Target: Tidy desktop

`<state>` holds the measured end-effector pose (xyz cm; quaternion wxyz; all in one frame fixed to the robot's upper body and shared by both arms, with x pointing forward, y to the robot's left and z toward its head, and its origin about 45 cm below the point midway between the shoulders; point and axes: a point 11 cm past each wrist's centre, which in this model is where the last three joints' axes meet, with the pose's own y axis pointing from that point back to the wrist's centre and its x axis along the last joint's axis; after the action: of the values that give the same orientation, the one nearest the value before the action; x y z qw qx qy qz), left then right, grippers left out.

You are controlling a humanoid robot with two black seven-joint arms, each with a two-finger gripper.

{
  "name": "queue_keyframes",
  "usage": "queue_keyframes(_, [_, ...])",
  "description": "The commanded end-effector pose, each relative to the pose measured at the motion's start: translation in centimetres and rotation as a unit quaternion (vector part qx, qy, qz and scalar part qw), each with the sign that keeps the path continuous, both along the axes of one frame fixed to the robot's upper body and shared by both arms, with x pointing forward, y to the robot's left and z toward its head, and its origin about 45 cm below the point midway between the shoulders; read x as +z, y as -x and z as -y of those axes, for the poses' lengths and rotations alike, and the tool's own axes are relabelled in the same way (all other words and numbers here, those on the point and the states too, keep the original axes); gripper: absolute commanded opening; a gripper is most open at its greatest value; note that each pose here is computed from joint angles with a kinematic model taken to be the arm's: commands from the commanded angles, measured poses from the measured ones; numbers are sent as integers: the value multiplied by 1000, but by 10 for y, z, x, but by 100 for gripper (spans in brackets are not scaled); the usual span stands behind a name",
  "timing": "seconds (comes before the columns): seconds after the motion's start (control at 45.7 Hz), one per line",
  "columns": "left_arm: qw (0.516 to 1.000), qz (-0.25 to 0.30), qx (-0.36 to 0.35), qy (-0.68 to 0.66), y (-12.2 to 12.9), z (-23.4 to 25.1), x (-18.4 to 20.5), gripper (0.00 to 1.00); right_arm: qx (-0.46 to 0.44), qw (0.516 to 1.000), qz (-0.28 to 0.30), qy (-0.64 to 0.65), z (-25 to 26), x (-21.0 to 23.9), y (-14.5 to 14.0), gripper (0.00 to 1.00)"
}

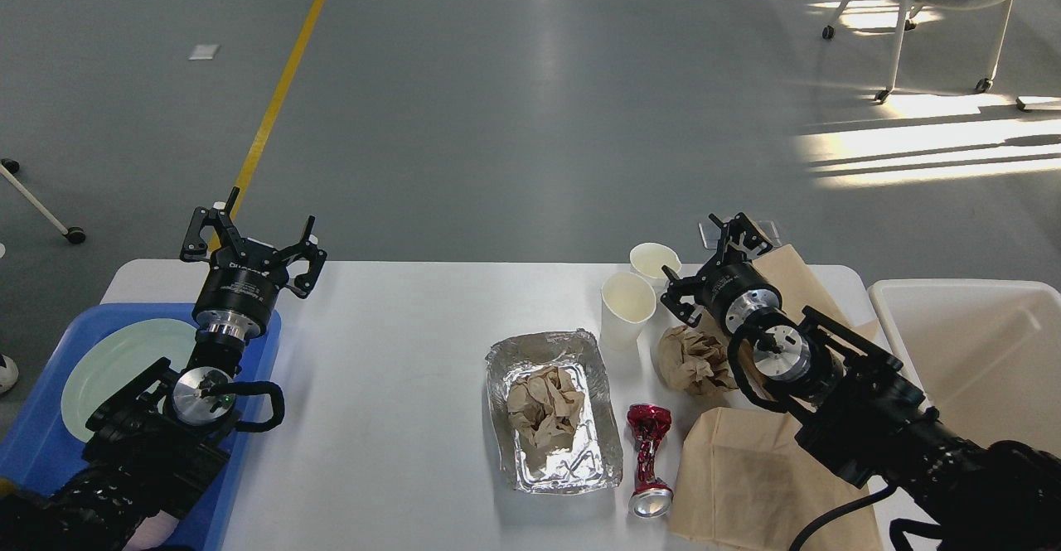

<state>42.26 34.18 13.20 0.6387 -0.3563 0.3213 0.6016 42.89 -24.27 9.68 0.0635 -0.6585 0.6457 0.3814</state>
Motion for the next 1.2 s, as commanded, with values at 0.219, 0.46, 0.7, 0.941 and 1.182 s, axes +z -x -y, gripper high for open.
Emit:
queue_keyframes(0.219, [1000,0,0,0,0,0,0,96,-3,1000,0,-2,1,1,-1,100])
queue_keyframes(0.46, [1000,0,0,0,0,0,0,96,-8,1000,9,-12,3,13,-9,100])
queue_keyframes(0.7, [1000,0,0,0,0,0,0,96,-57,996,47,-46,29,45,-30,100])
queue_keyframes(0.941, [1000,0,-1,0,0,0,0,96,-59,996,54,-47,29,53,-35,100])
queue_keyframes(1.182, [1000,-1,0,0,1,0,-1,96,-64,996,49,-40,35,46,-31,100])
